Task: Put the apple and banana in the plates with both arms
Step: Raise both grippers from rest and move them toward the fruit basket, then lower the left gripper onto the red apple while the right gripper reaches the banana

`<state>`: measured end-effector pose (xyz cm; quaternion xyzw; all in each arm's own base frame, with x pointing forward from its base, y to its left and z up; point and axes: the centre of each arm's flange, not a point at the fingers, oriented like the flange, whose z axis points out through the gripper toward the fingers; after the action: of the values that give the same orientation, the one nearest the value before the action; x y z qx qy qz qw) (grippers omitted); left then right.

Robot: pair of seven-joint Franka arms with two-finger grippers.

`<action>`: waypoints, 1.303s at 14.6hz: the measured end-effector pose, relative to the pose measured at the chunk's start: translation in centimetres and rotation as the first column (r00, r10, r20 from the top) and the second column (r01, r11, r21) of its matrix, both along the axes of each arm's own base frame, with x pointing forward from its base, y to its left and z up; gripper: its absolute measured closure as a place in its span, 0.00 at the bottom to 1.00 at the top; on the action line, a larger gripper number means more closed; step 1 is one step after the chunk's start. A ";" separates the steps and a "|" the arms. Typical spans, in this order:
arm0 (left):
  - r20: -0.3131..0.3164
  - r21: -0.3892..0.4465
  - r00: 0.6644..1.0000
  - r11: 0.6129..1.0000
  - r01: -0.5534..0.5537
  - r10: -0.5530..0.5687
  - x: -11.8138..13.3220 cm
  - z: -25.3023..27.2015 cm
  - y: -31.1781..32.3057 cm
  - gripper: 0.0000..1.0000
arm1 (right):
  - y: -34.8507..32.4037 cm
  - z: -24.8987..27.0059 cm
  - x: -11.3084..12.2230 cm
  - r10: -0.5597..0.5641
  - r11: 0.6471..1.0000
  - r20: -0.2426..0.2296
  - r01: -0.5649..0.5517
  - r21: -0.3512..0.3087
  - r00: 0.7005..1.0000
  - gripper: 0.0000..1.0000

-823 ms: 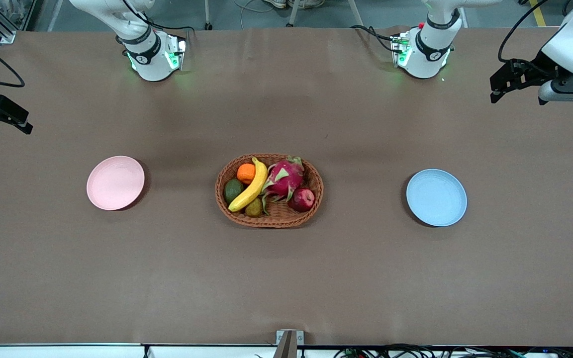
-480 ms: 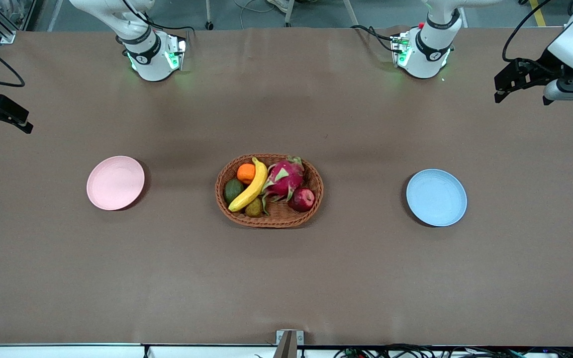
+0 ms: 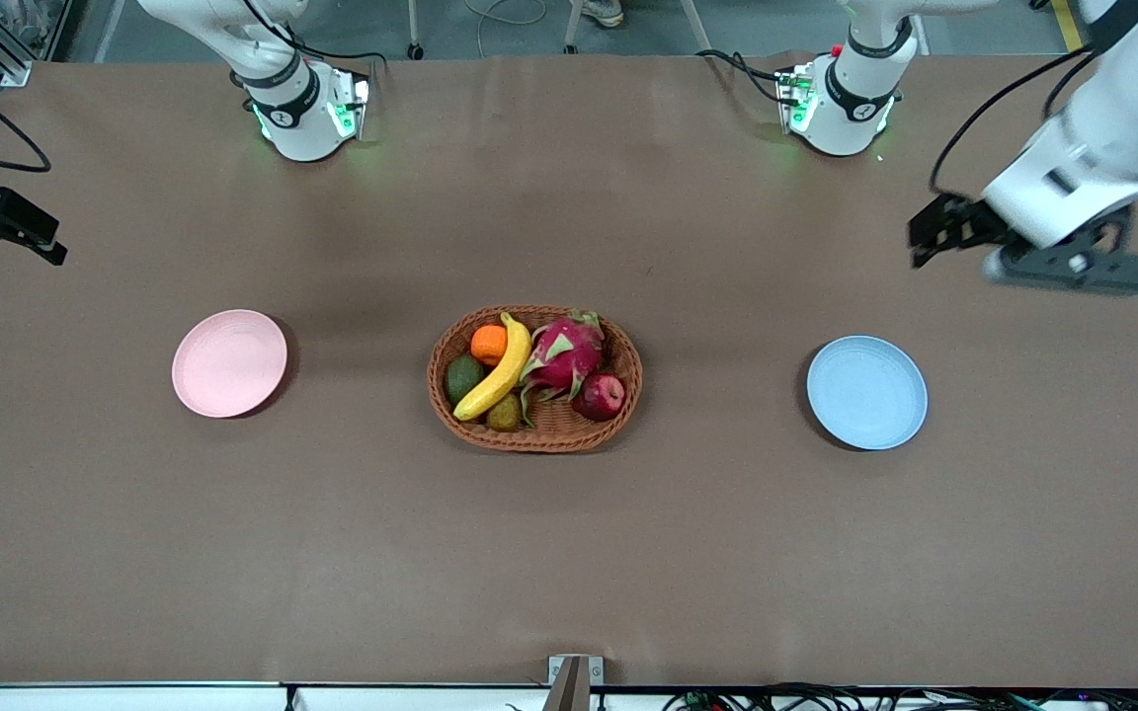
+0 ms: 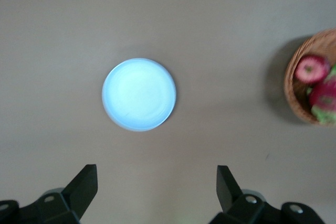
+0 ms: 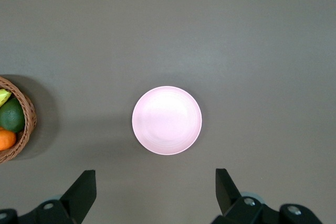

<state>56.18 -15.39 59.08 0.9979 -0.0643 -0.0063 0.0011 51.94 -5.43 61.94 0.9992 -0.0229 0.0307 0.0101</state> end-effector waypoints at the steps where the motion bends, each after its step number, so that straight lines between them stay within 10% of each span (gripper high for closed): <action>1: -0.005 -0.007 1.000 1.000 -0.015 0.015 0.6 -1.4 -1.4 0.00 | 0.0 0.1 0.1 0.001 1.000 0.011 -0.001 -0.001 1.000 0.00; 10: -0.048 -0.026 0.959 0.959 -0.282 0.280 0.2 -9.5 -15.0 0.00 | 0.4 -2.8 1.9 0.011 1.000 0.036 -0.010 -0.006 0.999 0.00; 19: -0.032 -0.103 0.895 0.889 -0.446 0.445 1.4 -18.2 -22.1 0.00 | 20.0 -16.3 5.3 0.000 1.000 -0.129 0.003 0.020 0.992 0.00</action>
<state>57.57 -37.53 40.85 0.9845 0.1659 -0.0062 0.0566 57.22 14.53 45.66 0.9991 -0.0232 -0.0344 0.0013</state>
